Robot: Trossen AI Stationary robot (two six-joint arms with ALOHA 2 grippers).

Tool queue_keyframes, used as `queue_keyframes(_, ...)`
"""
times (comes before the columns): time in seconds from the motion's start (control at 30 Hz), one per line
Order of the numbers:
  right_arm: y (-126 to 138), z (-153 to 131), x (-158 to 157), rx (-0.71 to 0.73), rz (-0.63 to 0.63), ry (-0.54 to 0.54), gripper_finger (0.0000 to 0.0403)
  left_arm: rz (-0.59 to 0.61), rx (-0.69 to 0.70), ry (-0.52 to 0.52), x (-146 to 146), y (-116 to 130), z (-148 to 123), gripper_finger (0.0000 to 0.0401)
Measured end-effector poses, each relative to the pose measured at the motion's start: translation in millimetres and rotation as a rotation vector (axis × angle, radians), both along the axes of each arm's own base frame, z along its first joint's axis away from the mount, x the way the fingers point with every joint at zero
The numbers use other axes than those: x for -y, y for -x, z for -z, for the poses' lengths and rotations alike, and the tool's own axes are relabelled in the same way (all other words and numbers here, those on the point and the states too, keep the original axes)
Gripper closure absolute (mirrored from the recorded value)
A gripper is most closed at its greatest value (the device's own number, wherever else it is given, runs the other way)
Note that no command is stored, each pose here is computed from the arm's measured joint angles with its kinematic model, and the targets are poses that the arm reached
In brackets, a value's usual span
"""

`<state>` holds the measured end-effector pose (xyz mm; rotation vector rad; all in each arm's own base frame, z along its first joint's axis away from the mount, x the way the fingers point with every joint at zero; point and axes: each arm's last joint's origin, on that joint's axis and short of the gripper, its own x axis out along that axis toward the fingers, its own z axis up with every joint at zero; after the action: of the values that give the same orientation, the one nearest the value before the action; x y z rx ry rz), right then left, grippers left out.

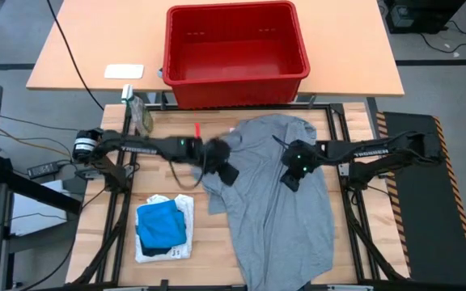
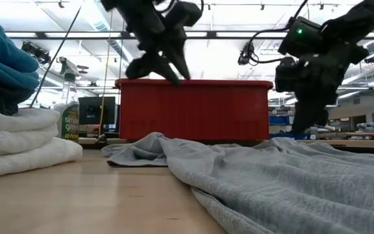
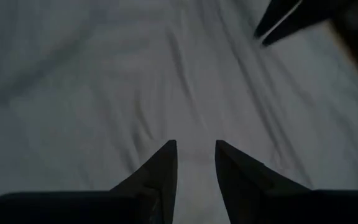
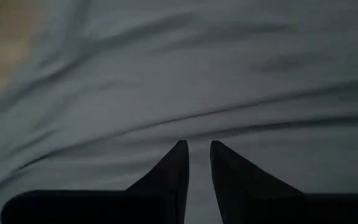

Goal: Fold laundry
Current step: Fold the grey shirt on the table

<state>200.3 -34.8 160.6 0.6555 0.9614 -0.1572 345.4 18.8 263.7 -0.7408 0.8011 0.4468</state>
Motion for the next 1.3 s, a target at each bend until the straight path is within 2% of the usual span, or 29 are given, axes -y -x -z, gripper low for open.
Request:
queue_keyframes(0.1, -5, 1, -9, 0.043, -0.058, -0.089, 0.0331, 0.001, -0.034, 0.028, 26, 3, 7, 0.0286)
queue_keyframes(0.23, -7, 2, -23, -0.002, 0.048, -0.098, 0.0349, 0.007, -0.086, 0.047, 41, 8, 11, 0.0264)
queue_keyframes(0.37, -7, 2, -42, -0.032, 0.129, -0.108, 0.0370, 0.088, -0.149, 0.013, 35, 12, 14, 0.0233)
queue_keyframes(0.5, -6, 2, -63, -0.042, 0.240, -0.132, 0.0391, 0.251, -0.146, -0.026, 17, 11, 14, 0.0214)
queue_keyframes(0.67, -4, 3, -75, -0.048, 0.408, -0.173, 0.0397, 0.476, -0.170, -0.049, -5, 17, 16, 0.0212)
queue_keyframes(0.73, -3, 2, -78, -0.046, 0.481, -0.211, 0.0398, 0.592, -0.210, -0.030, -8, 24, 18, 0.0212)
queue_keyframes(0.87, -7, 1, -82, -0.041, 0.588, -0.241, 0.0399, 0.797, -0.319, -0.065, -5, 41, 20, 0.0212)
queue_keyframes(1.03, -35, -1, -97, -0.075, 0.642, -0.278, 0.0400, 0.949, -0.267, -0.118, -13, 52, 32, 0.0212)
queue_keyframes(1.17, -69, -3, -121, -0.100, 0.615, -0.287, 0.0400, 0.977, -0.202, -0.135, -25, 54, 44, 0.0212)
queue_keyframes(1.3, -94, -4, -146, -0.146, 0.611, -0.299, 0.0400, 1.017, -0.132, -0.224, -29, 49, 46, 0.0212)
